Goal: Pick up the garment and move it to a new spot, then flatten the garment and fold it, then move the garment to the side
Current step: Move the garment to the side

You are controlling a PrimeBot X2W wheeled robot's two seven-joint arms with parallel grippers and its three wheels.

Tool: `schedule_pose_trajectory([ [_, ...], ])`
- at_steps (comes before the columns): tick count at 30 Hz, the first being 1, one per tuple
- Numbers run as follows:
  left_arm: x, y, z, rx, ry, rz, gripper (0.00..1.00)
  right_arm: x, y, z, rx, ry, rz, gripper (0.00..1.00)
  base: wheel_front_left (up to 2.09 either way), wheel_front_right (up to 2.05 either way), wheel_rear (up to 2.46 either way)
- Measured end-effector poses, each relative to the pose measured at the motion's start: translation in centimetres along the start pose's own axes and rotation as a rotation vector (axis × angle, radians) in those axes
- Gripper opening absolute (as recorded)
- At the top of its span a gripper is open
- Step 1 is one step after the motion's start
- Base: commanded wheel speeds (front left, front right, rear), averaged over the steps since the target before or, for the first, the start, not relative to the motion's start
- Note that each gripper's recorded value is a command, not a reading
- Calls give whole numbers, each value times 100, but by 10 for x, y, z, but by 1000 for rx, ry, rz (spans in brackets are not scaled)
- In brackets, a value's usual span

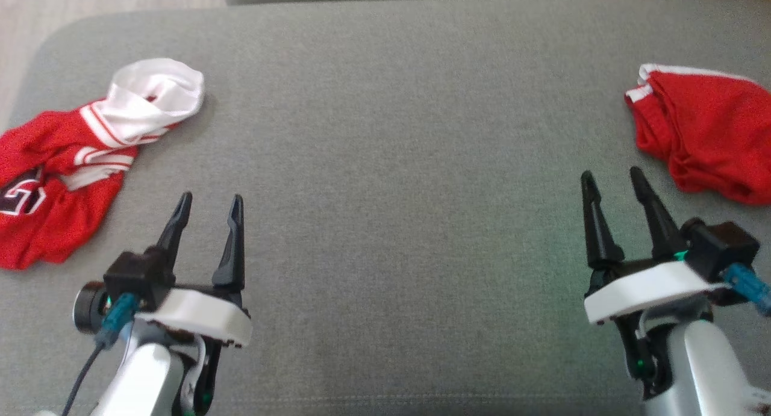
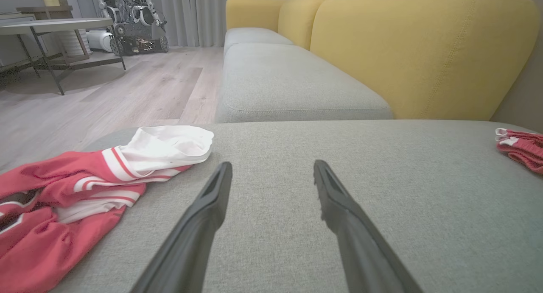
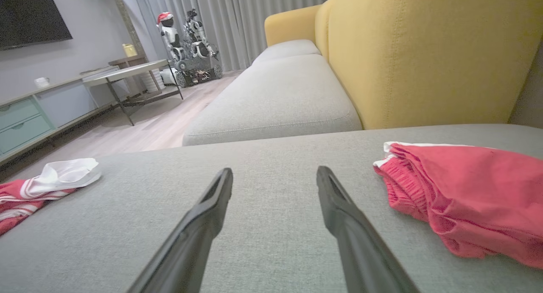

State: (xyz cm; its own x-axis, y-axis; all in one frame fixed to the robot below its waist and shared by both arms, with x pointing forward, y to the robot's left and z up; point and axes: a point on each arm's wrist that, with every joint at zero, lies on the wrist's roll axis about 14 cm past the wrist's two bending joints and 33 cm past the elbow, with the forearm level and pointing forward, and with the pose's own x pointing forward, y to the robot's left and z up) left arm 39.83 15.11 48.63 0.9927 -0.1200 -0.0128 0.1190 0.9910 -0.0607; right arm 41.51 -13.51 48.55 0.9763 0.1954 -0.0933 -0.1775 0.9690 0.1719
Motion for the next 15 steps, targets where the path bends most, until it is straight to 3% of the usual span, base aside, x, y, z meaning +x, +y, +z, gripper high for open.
schedule_pose_trajectory([
  [6, -22, 4, 4, 20, -1, 14, 100, -12, 16, 2, 2, -15, 39, 100, 0, 0, 0],
  [15, -46, -1, 9, 27, -4, 15, 100, -43, 8, 2, -3, -14, 1, 100, 0, 0, 0],
])
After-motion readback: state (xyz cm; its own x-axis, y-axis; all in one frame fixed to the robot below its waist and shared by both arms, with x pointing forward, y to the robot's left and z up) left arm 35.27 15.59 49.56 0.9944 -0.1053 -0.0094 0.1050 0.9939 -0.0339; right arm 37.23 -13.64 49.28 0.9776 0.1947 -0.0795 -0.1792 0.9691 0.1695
